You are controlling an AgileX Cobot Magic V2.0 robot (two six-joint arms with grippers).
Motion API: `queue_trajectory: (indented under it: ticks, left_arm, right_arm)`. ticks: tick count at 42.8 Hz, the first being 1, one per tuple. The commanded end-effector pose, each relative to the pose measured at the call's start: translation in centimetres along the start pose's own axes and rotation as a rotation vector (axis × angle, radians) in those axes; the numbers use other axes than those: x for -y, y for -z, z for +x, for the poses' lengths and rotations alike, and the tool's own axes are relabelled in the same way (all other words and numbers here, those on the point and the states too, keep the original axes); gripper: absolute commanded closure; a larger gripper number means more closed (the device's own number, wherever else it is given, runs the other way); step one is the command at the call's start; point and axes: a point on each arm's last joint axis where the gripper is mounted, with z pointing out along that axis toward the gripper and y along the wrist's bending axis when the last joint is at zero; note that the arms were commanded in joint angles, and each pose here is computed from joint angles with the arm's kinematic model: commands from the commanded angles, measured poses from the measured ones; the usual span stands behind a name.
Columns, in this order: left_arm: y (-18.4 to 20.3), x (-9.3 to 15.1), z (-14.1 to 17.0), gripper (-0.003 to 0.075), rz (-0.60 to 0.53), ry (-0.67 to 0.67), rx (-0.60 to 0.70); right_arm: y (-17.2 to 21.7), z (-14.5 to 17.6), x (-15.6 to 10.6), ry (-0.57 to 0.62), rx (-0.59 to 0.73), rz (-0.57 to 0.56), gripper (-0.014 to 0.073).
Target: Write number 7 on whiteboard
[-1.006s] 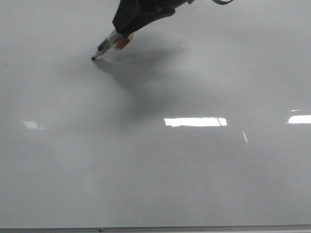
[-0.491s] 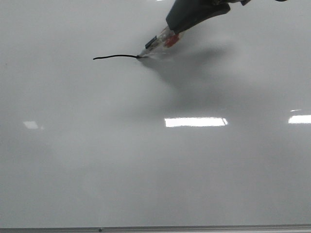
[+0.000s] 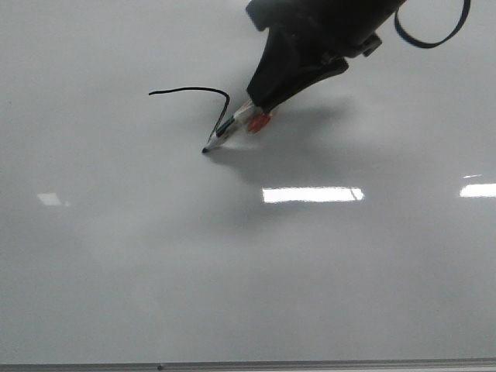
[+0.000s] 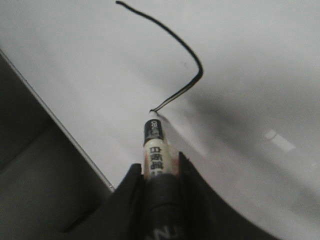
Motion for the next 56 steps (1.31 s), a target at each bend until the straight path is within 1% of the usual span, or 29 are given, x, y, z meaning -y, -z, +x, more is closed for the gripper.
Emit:
queue_trajectory:
  ticks: [1,9,13,17,21,26,32,34,36,38,41,42,44,46,48,50,52,56]
  left_arm:
    - [0.4,-0.4,-1.2,0.0741,-0.038,0.025,0.083]
    - [0.4,-0.4,-1.2,0.0741,-0.038,0.025,0.083]
    - [0.4,-0.4,-1.2,0.0741,-0.037,0.027,0.084]
    - [0.4,-0.4,-1.2,0.0741,-0.035,0.032,0.086]
    - [0.4,-0.4,-1.2,0.0741,-0.035,0.032,0.086]
    - [0.4,-0.5,-1.4,0.0741,-0.047,0.032,0.099]
    - [0.5,-0.9,-1.7,0.0736,-0.084,0.033,0.137]
    - [0.5,-0.9,-1.8,0.0708,-0.089,0.026,0.138]
    - [0.4,-1.0,-1.8,0.0652,-0.089,0.025,0.135]
    - [0.4,-1.1,-2.0,0.0569,-0.090,0.024,0.134]
    - [0.2,-1.3,-2.3,0.0383,-0.099,0.026,0.140]
    - [0.1,-1.4,-2.4,0.0307,-0.103,0.027,0.141]
    - [-0.2,-1.6,-2.6,0.0190,-0.102,0.029,0.135]
    - [-0.6,-1.8,-2.8,0.0117,-0.103,0.032,0.126]
    - [-1.1,-2.1,-3.0,0.0097,-0.102,0.037,0.115]
    - [-1.8,-2.3,-3.1,0.0110,-0.098,0.042,0.096]
    - [-2.6,-2.6,-3.2,0.0143,-0.091,0.048,0.072]
    - [-3.7,-2.9,-3.3,0.0197,-0.076,0.056,0.035]
  right_arm:
    - [0.1,-1.2,0.2,0.039,0.087,0.066,0.0654]
    - [-2.0,-0.6,-0.7,0.052,0.045,0.037,0.0654]
    - [-1.6,-0.7,-2.1,0.063,0.020,-0.028,0.0654]
    - [0.4,-1.2,-4.4,0.134,0.018,-0.125,0.0654]
    - [3.0,-1.7,-6.2,0.205,0.052,-0.168,0.0654]
    - [5.7,-1.8,-7.3,0.245,0.073,-0.194,0.0654]
    - [7.6,-1.3,-8.2,0.325,0.041,-0.245,0.0654]
    - [7.9,-1.1,-8.5,0.338,0.024,-0.265,0.0654]
    - [8.1,-0.9,-8.7,0.346,0.003,-0.284,0.0654]
    - [8.1,-0.6,-8.9,0.352,-0.018,-0.304,0.0654]
    - [8.1,-0.3,-9.4,0.370,-0.047,-0.330,0.0654]
    - [8.1,-0.2,-9.7,0.377,-0.053,-0.339,0.0654]
    - [8.0,-0.1,-10.2,0.389,-0.061,-0.355,0.0654]
    - [8.0,0.0,-10.9,0.404,-0.065,-0.371,0.0654]
    - [7.9,0.1,-11.5,0.420,-0.069,-0.388,0.0654]
    - [7.8,0.2,-12.3,0.437,-0.072,-0.405,0.0654]
    - [7.7,0.3,-13.1,0.456,-0.073,-0.423,0.0654]
    - [7.7,0.4,-13.8,0.472,-0.077,-0.440,0.0654]
